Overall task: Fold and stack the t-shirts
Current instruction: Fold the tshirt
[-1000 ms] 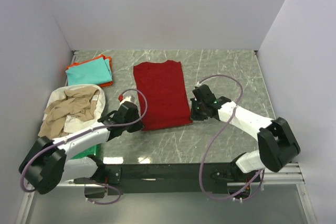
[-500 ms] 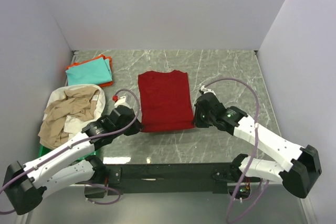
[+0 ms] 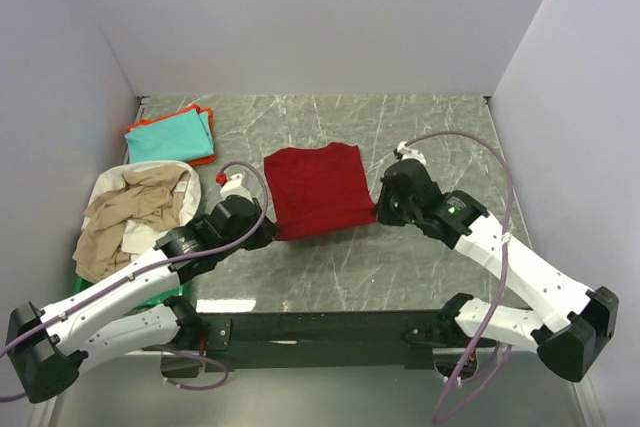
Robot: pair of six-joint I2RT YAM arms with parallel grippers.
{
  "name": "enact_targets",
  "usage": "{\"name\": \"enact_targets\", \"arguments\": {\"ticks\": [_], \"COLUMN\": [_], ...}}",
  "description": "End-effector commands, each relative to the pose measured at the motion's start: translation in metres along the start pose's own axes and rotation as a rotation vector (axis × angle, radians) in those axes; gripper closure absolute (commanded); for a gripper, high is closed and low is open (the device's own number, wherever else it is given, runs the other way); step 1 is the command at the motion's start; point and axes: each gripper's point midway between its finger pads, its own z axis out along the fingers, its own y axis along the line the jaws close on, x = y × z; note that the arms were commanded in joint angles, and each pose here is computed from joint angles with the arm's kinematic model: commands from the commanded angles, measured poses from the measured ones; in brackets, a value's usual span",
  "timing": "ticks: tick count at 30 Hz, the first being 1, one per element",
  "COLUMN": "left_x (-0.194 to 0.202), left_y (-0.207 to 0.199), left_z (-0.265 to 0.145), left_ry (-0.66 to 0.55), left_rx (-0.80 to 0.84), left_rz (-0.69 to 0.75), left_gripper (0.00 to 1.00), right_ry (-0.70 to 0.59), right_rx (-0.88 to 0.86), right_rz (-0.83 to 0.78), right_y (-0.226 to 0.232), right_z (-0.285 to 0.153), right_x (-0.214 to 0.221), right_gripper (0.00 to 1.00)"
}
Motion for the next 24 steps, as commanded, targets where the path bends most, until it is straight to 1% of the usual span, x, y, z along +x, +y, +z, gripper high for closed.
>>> {"name": "enact_targets", "arguments": {"ticks": [1,5,8,10,12,14,16,22,24], "left_x": [-0.041,-0.053,-0.059,-0.073,-0.082,-0.082,-0.090,-0.104,-0.115], "left_y": [-0.025,-0.038,-0.036,-0.029,-0.024,-0.022,-0.015,0.001,0.006], "left_z": [-0.004,0.005,0.013,0.021,0.024,0.031,0.041,0.068,0.075], "left_ry": [-0.141,-0.157,-0.152,-0.165,-0.185,-0.158,-0.158,-0.129,-0.143], "left_rx": [0.048,0.095,0.108,0.116,0.112,0.129,0.128,0.108,0.101], "left_rz": [0.010,0.024,0.018,0.001,-0.007,-0.007,-0.019,-0.034,-0.042], "left_gripper": [1.00,1.00,1.00,1.00,1.00,1.00,0.99,1.00,1.00], "right_ry": [-0.101,-0.120,-0.125,-0.117,-0.114,-0.098,-0.117,-0.100,-0.089], "right_rx": [0.038,0.048,0.073,0.074,0.081,0.095,0.097,0.117,0.125], "right_rz": [0.002,0.001,-0.001,-0.002,0.000,-0.004,-0.001,-0.009,-0.016], "right_y": [-0.004,-0.005,-0.007,-0.006,-0.006,-0.007,-0.005,-0.003,-0.002], "right_z": [0.000,0.009,0.019,0.034,0.041,0.053,0.055,0.084,0.098], "right_x": [-0.041,-0.063,-0.078,-0.093,-0.099,-0.103,-0.117,-0.144,-0.152], "right_gripper": [1.00,1.00,1.00,1.00,1.00,1.00,1.00,1.00,1.00]}}
